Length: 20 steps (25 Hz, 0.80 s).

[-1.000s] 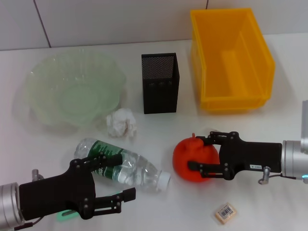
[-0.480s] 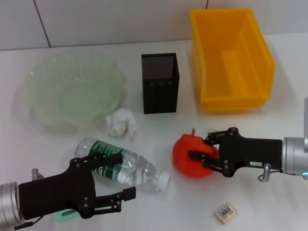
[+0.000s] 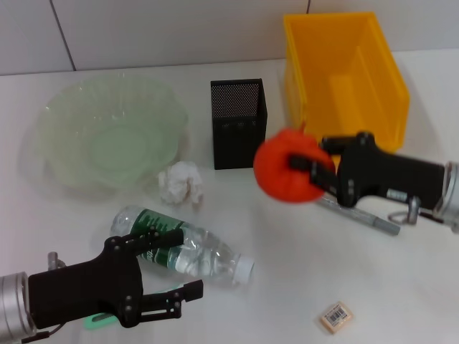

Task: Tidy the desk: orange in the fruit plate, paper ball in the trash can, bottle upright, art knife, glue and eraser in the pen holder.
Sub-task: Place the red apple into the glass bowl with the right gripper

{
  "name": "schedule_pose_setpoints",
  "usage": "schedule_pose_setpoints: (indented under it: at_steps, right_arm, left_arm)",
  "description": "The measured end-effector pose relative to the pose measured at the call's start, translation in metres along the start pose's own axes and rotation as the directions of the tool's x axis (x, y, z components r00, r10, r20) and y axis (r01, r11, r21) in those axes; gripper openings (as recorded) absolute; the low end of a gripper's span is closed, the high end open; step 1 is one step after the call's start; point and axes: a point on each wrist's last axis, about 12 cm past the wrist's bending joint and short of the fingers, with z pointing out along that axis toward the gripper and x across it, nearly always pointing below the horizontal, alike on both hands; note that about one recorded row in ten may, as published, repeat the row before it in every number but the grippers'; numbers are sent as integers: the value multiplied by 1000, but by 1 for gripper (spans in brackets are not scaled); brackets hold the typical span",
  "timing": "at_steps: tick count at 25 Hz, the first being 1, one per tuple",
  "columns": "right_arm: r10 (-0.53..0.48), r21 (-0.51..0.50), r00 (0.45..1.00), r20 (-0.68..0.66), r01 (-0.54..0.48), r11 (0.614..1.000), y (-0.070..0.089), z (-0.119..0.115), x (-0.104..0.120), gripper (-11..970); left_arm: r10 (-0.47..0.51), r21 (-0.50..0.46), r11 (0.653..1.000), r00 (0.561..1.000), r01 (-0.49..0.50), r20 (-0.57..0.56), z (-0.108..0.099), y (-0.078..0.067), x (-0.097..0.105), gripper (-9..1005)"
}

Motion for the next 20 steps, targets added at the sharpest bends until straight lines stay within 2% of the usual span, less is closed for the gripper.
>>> schedule_pose_setpoints:
  at_steps: [3, 4, 8, 9, 10, 13, 20]
  right_arm:
    - [-18, 21, 998, 61, 17, 1000, -7, 8, -11, 193]
    - [-32, 21, 995, 95, 30, 999, -11, 16, -19, 149]
    - [-57, 13, 987, 147, 56, 998, -20, 34, -35, 134]
    - [-69, 2, 984, 167, 69, 998, -27, 51, -47, 130]
    - [-69, 2, 984, 167, 69, 998, -27, 51, -47, 126]
    - [-68, -24, 987, 146, 72, 997, -37, 87, -65, 114]
    - [-114, 8, 993, -11, 114, 993, -52, 171, -91, 75]
  left_arm:
    - [1, 0, 1000, 1000, -1, 0, 0, 0, 0, 857]
    - [1, 0, 1000, 1000, -1, 0, 0, 0, 0, 857]
    - [0, 0, 1000, 1000, 0, 0, 1, -1, 1, 857]
    - [0, 1, 1000, 1000, 0, -1, 1, -1, 1, 857]
    - [0, 1, 1000, 1000, 0, -1, 1, -1, 1, 857]
    - [0, 0, 1000, 1000, 0, 0, 1, -1, 1, 856]
    - [4, 8, 1000, 1000, -4, -3, 4, 1, -1, 856]
